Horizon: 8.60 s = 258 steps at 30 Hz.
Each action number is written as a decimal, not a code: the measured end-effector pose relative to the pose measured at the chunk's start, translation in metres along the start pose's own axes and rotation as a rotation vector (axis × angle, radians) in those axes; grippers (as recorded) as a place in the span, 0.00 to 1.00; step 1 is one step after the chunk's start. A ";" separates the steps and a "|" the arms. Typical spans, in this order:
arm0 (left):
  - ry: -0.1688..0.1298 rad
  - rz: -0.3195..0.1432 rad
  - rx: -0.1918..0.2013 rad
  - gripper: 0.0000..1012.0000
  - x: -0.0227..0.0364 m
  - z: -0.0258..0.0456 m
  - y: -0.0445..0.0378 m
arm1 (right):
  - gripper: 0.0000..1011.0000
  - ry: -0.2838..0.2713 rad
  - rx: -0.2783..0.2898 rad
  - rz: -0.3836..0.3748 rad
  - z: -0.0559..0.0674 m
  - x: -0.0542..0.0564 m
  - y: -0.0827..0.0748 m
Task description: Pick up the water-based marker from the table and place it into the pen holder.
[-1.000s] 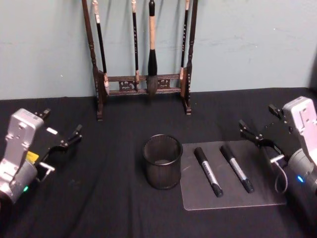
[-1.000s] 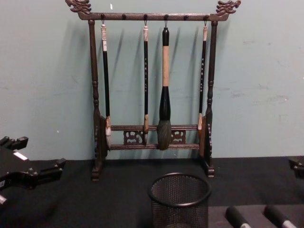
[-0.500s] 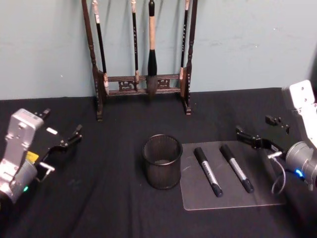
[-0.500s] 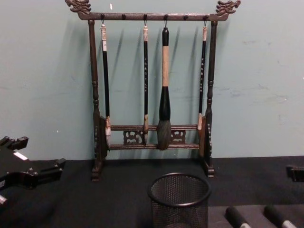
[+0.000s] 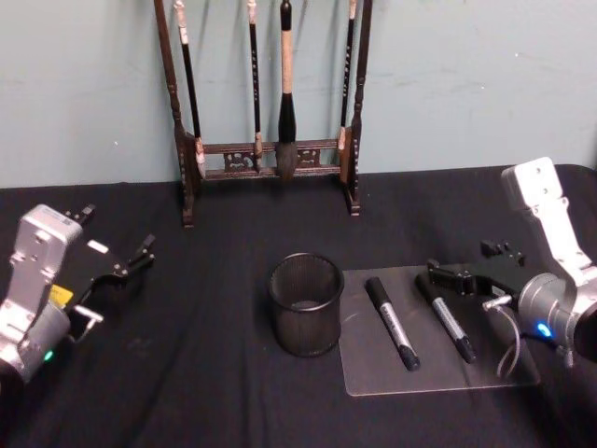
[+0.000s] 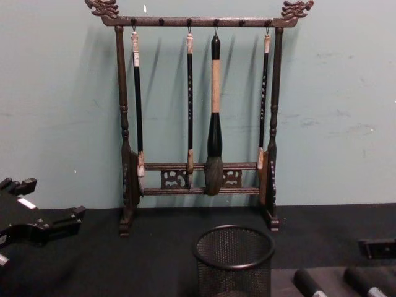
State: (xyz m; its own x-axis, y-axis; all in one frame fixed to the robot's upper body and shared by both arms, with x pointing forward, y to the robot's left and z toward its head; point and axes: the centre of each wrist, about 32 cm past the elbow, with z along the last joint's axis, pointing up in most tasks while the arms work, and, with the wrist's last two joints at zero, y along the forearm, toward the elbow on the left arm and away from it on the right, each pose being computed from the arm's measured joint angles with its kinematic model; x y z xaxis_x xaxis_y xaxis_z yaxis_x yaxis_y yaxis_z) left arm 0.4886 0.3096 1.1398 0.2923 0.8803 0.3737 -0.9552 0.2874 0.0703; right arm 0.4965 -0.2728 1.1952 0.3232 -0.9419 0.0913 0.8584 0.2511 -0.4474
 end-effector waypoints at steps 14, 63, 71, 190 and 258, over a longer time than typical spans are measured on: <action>0.000 0.000 0.000 0.99 0.0000 0.0000 0.0000 | 0.99 0.017 -0.052 0.030 -0.003 -0.007 0.012; 0.000 0.000 0.000 0.99 0.0000 0.0000 0.0000 | 0.99 0.034 -0.135 0.054 -0.014 -0.008 0.029; 0.000 0.000 0.000 0.99 0.0000 0.0000 0.0000 | 0.99 0.033 -0.135 0.054 -0.014 -0.008 0.029; 0.000 0.000 0.000 0.99 0.0000 0.0000 0.0000 | 0.25 -0.047 0.568 0.622 0.021 -0.062 0.073; 0.000 0.000 0.000 0.99 0.0000 0.0000 0.0000 | 0.97 -0.052 0.521 0.611 0.010 -0.067 0.085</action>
State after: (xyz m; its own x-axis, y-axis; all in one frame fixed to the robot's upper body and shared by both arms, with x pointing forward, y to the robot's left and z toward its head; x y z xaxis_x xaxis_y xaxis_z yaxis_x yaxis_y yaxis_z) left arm 0.4886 0.3097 1.1398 0.2923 0.8803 0.3737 -0.9552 0.2873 0.0703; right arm 0.5519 -0.1863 1.1603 0.8029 -0.5959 0.0121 0.5951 0.8026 0.0401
